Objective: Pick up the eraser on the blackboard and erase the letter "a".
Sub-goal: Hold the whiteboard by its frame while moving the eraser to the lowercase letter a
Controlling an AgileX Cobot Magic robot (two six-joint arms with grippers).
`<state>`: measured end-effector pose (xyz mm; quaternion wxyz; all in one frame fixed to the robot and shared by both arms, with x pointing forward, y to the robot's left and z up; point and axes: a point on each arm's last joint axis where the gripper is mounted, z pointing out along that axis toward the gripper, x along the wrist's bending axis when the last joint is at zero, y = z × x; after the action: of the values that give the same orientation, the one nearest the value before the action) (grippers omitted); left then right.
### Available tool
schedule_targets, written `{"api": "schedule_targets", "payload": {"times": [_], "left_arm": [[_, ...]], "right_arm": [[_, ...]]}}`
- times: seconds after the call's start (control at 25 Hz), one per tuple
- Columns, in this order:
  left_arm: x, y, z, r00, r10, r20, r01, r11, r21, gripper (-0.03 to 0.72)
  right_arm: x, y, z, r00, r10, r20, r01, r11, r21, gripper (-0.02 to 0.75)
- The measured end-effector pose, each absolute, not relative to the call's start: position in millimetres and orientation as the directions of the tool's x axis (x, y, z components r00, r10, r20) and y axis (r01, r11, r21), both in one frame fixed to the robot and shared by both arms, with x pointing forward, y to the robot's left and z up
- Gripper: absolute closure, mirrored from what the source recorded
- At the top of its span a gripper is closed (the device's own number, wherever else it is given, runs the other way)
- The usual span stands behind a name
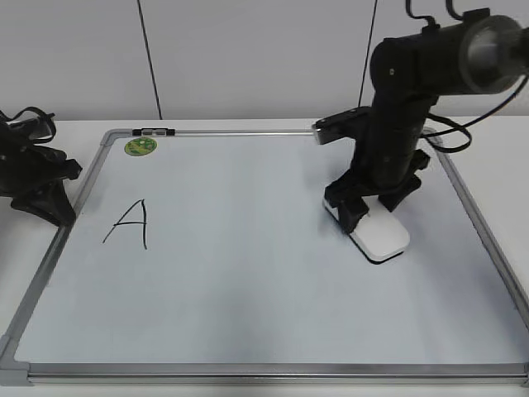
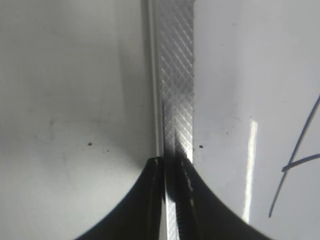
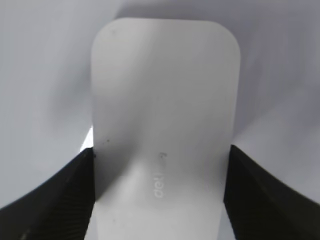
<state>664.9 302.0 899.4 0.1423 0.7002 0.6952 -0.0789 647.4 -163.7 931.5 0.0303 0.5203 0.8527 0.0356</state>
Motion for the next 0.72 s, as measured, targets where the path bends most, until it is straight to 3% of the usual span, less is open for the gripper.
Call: {"api": "schedule_targets", "payload": {"times": [0.2, 0.72], "left_arm": [[665, 302, 899, 0.021, 0.951, -0.308, 0.996, 0.007, 0.090, 0.654], [665, 302, 899, 0.021, 0.951, -0.308, 0.996, 0.007, 0.090, 0.654]], "right_arm": [[634, -126, 931, -0.547, 0.837, -0.016, 0.833, 0.546, 0.092, 0.197], [645, -141, 933, -0.482, 0.876, 0.020, 0.874, 0.478, 0.088, 0.198]]}}
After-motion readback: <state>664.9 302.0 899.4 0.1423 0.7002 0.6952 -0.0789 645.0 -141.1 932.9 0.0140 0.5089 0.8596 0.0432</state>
